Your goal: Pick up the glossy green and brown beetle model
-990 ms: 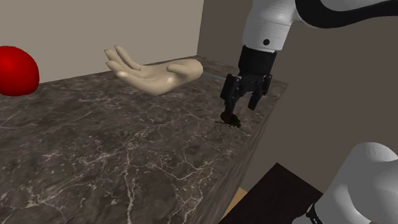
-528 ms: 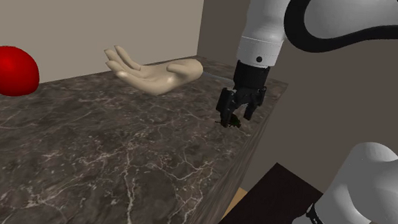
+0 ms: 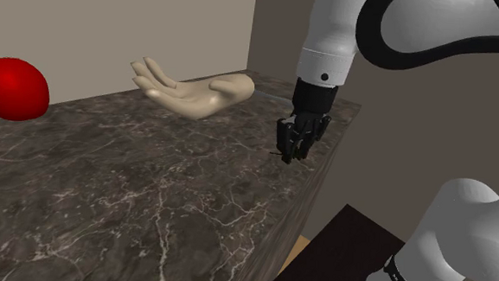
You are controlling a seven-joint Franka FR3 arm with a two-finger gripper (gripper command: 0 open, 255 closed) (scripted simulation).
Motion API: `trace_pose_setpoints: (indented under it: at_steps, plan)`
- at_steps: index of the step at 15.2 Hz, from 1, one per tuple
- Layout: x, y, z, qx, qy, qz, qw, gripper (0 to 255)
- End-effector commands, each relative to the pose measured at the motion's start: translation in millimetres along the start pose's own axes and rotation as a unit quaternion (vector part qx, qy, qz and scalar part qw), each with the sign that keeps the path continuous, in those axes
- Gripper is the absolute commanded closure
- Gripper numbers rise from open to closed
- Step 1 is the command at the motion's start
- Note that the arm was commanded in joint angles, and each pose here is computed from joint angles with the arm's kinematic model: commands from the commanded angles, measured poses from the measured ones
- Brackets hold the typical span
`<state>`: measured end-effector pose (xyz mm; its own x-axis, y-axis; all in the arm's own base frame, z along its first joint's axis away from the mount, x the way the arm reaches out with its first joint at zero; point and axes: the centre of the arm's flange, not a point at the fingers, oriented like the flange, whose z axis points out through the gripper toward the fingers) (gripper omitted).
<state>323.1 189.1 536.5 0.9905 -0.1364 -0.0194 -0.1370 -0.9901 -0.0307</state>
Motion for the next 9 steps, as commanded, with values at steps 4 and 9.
trace_pose_setpoints:
  at_steps: [4,9]
  plan:
    - [0,-1,-4,0.0,-0.001,0.0,1.0,255]
    - [0,-1,-30,0.0,-0.001,0.0,1.0,255]
